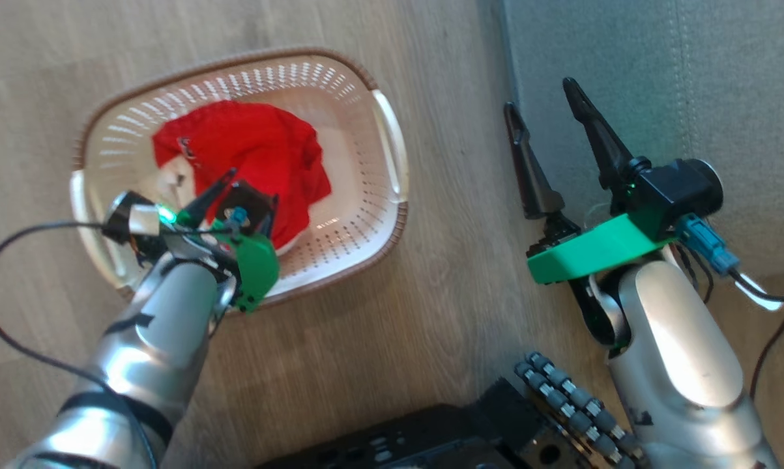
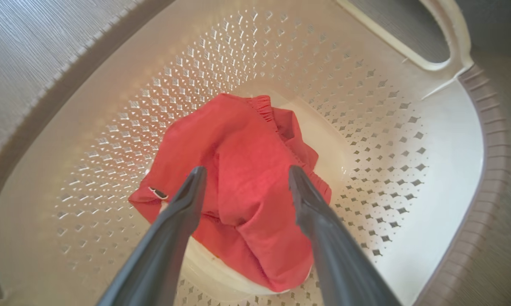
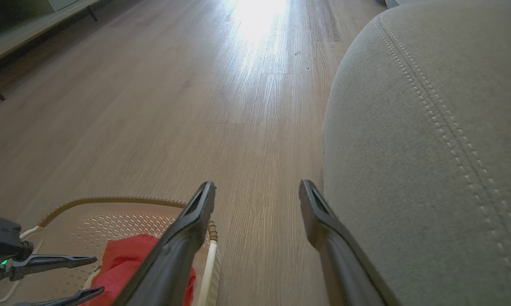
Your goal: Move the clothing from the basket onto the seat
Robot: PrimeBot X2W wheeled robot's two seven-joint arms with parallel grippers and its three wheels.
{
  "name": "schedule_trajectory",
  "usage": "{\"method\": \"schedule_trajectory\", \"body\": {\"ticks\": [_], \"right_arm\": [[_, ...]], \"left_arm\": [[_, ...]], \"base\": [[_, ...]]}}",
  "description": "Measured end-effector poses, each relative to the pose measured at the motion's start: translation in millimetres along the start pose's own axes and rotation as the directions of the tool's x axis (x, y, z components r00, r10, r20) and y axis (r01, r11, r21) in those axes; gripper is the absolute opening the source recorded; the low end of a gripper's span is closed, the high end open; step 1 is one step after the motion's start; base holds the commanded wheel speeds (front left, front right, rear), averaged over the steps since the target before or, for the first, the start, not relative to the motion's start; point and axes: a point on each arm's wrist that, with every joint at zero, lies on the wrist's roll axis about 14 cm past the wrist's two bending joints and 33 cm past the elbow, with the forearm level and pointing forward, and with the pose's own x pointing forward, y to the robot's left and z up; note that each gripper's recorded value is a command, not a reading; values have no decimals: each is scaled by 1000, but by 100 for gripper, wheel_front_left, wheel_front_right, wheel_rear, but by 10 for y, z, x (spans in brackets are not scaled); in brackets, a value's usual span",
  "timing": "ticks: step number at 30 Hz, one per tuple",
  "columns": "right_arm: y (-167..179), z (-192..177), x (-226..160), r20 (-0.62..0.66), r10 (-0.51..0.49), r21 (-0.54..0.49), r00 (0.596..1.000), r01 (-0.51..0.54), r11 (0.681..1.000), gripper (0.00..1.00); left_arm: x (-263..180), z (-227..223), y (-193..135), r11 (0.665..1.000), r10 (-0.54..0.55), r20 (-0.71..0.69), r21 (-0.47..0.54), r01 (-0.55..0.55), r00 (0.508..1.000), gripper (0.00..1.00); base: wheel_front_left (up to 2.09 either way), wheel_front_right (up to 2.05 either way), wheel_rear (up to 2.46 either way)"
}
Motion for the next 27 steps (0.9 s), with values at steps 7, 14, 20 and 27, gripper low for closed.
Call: {"method": "schedule_trajectory", "body": {"ticks": [7,14,20,27], "right_arm": [[-93,-172,-21,-40,-21,-1,999,21,1000,100],[-149,-264,-47,-65,-34,-7,997,34,999,100],[-184,-324,-54,-79,-44,-5,996,43,999,100],[-160,-368,-34,-87,-37,1,996,37,999,100]], "left_arm": [[284,-303,-81,997,-70,-89,14,72,994,100],[472,-467,-80,996,-83,-145,24,88,986,100],[552,-552,-116,994,-96,-180,32,104,979,100],[544,-649,-79,995,-92,-233,18,99,968,0]], "base": [[0,0,0],[0,0,0],[0,0,0],[0,0,0]]}}
